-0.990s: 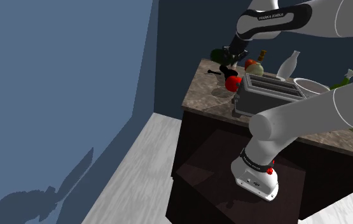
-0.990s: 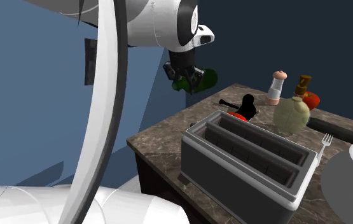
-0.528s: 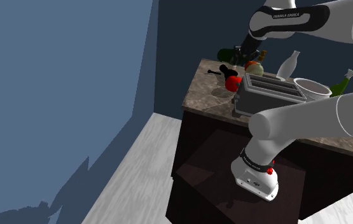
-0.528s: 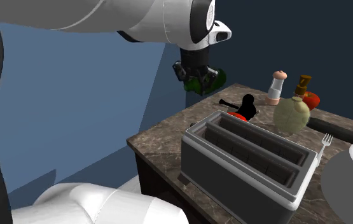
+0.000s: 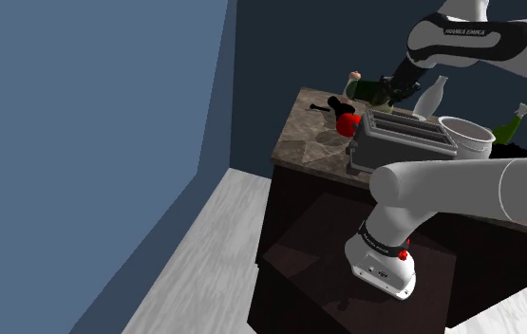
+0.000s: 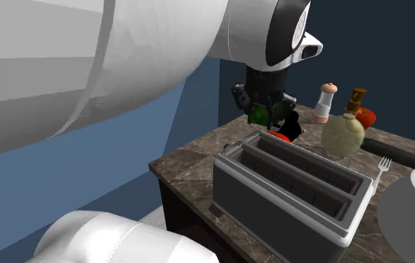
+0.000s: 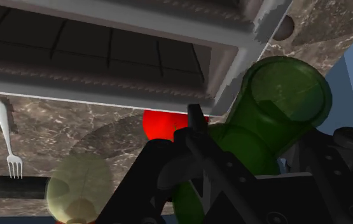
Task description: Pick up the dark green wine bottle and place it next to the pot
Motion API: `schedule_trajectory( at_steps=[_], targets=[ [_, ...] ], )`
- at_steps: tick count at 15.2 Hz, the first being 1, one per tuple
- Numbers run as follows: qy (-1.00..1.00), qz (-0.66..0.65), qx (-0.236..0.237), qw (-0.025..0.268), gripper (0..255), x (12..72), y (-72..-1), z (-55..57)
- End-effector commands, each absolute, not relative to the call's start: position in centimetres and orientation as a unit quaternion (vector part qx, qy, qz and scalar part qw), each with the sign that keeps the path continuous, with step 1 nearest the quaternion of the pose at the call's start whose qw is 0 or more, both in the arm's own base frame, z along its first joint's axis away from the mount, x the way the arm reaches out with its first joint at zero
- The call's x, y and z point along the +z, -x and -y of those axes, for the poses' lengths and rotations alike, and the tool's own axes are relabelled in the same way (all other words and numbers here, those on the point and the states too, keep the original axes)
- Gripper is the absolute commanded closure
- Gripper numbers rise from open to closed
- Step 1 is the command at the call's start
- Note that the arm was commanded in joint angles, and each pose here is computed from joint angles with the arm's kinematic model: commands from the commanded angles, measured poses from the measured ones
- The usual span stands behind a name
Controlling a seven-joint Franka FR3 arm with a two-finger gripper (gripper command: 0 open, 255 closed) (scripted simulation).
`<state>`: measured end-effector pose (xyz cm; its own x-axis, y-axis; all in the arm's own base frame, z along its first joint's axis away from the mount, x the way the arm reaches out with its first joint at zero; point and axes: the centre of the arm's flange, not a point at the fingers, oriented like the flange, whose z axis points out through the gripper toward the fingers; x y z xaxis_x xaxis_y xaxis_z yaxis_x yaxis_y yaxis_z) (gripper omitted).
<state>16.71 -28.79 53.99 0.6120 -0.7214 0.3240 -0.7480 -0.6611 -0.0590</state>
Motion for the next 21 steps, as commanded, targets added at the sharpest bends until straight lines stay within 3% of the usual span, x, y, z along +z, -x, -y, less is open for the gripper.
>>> schedule_trajectory(
  at_steps=[1,21],
  targets=[
    [-0.897,0.409,0.162,0.041,255,54.1,-14.3,29.4],
    [-0.897,0.409,0.162,0.041,255,54.2,10.8,37.5]
  ],
)
